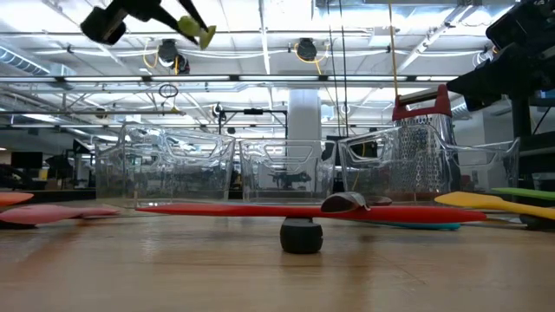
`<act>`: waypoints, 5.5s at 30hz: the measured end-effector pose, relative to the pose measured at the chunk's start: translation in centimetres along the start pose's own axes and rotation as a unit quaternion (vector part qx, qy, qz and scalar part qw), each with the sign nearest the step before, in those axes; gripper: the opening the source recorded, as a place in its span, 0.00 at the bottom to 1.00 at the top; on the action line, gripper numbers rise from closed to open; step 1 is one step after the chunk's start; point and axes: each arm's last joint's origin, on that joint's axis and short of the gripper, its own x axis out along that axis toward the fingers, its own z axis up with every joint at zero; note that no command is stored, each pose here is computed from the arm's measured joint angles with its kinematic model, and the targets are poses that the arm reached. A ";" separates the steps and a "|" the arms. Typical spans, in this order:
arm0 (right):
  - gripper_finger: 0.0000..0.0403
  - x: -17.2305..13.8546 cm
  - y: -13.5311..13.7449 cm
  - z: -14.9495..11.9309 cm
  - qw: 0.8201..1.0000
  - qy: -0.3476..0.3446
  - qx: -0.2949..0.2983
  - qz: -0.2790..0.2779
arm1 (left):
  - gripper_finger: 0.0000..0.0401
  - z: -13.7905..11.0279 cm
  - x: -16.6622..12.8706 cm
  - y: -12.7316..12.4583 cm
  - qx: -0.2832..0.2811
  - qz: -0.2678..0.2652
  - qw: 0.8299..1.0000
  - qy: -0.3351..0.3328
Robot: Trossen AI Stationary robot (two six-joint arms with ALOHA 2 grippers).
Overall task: Pick & Place Kitchen Items
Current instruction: Put the green serving spoon into the left bin, then put the right red serving spoon into the left bin
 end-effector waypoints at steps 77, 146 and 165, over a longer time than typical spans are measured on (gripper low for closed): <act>0.02 0.0 0.0 0.0 1.000 0.001 -0.017 0.002 | 0.21 9.8 11.1 9.5 -0.149 0.408 0.896 0.090; 0.02 0.0 0.2 0.2 0.990 -0.003 0.132 0.040 | 0.43 2.4 -0.2 2.9 0.272 -0.277 0.921 0.032; 0.00 1.4 0.9 0.5 0.990 0.020 0.078 0.120 | 0.43 2.3 -2.9 9.2 0.333 -0.335 0.881 -0.029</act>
